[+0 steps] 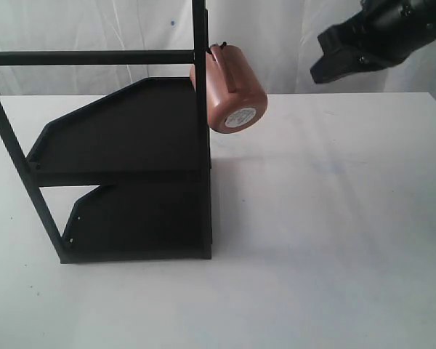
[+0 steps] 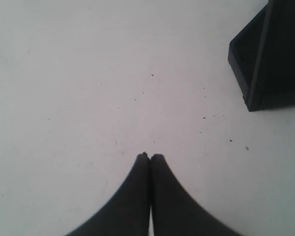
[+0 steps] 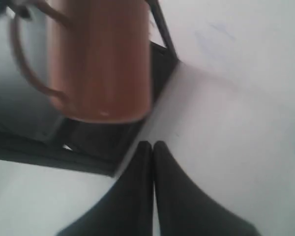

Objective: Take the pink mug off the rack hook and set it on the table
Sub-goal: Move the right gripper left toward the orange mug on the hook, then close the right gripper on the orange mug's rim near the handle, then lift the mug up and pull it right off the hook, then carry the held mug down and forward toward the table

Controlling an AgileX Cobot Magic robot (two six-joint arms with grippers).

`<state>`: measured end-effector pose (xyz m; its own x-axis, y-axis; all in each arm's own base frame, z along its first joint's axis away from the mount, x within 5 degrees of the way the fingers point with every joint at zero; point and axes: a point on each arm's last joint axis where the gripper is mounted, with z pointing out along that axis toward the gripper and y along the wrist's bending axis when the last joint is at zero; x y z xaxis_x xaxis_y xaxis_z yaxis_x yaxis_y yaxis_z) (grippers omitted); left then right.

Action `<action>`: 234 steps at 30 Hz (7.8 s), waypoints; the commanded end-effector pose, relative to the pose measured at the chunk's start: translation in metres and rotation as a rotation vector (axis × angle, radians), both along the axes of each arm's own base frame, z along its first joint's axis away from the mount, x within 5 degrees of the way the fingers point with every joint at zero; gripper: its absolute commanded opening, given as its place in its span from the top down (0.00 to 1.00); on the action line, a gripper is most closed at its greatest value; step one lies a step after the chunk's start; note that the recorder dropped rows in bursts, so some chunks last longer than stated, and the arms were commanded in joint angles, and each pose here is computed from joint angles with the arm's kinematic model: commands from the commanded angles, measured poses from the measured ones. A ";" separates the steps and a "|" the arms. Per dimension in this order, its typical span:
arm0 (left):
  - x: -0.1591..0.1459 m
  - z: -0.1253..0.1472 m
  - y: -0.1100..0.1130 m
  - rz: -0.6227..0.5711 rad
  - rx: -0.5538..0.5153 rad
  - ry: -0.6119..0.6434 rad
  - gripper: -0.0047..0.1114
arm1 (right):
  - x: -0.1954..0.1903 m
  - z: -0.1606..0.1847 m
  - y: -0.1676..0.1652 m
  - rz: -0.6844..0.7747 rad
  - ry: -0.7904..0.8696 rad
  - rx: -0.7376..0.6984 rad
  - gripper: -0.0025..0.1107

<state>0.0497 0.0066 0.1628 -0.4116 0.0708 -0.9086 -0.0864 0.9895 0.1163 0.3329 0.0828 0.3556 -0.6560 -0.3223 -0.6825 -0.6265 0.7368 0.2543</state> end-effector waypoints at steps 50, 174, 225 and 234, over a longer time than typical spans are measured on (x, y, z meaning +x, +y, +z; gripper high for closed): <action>0.000 -0.001 0.000 0.000 -0.003 -0.002 0.96 | 0.021 -0.015 0.055 0.409 -0.081 0.388 0.64; 0.000 -0.001 0.000 0.000 -0.003 -0.002 0.96 | -0.054 0.029 0.030 0.304 -0.063 -0.063 0.98; 0.000 -0.001 0.000 0.000 -0.003 -0.002 0.96 | -0.144 -0.121 0.023 -0.359 -0.866 0.140 0.98; 0.000 -0.001 0.000 0.000 -0.003 -0.002 0.96 | -0.126 -0.143 0.030 -0.404 -0.935 0.134 0.98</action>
<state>0.0497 0.0066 0.1628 -0.4116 0.0708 -0.9086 -0.0864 0.9895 0.1163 0.2025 0.1116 0.2134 0.0253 -0.0974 -0.9949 -0.3545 0.9297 -0.1000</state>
